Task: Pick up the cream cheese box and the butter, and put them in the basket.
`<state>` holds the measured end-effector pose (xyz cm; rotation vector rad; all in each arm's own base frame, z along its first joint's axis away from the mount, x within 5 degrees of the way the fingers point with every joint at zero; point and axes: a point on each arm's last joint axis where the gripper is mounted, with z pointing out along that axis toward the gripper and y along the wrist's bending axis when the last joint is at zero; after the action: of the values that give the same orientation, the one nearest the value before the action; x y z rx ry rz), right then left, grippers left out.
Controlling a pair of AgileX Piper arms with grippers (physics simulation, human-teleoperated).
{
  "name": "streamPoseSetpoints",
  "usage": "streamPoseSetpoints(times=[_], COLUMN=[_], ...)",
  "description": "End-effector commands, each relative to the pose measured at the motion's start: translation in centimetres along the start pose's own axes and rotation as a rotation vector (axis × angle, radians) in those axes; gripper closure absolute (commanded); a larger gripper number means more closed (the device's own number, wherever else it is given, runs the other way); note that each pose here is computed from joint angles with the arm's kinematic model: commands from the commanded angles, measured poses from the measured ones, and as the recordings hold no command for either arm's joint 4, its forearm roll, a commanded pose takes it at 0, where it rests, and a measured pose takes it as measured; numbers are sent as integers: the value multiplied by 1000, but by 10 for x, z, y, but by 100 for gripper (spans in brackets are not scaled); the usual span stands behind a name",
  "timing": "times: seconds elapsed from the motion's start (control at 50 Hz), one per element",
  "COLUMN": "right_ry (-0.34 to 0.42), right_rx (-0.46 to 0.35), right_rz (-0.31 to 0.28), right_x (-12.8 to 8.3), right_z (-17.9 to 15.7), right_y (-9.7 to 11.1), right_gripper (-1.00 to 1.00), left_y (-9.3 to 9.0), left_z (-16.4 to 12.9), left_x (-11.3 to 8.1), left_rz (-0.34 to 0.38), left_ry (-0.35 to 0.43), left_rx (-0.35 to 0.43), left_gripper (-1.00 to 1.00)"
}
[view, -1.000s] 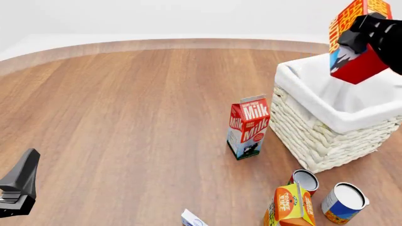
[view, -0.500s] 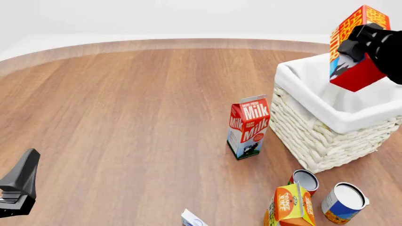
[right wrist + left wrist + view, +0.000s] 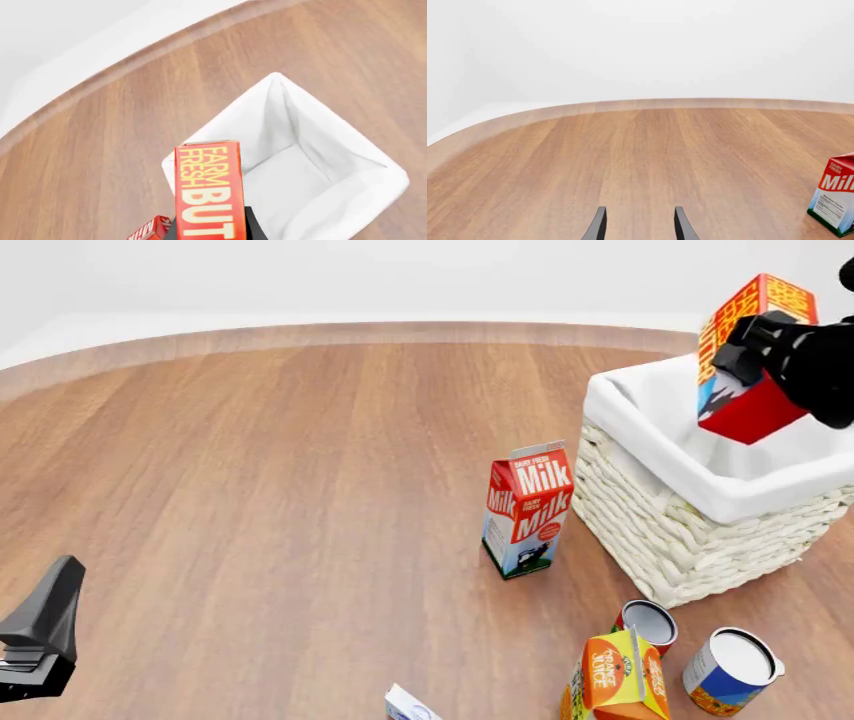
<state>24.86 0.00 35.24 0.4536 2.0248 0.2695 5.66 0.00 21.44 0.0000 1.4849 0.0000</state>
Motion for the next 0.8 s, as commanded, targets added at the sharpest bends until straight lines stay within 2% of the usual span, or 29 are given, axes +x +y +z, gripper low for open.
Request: streamPoseSetpoints(times=[0.02,0.8], right_ry=[-24,-20], right_rx=[0,43], right_rz=[14,25], right_x=[-1,12], right_z=[1,13], right_y=[-3,-21], right_gripper=[100,100], left_y=[0,0], left_z=[0,0], left_x=[0,0], left_rz=[0,0], left_ry=[0,0], left_rx=[0,0], left_gripper=[-100,-100])
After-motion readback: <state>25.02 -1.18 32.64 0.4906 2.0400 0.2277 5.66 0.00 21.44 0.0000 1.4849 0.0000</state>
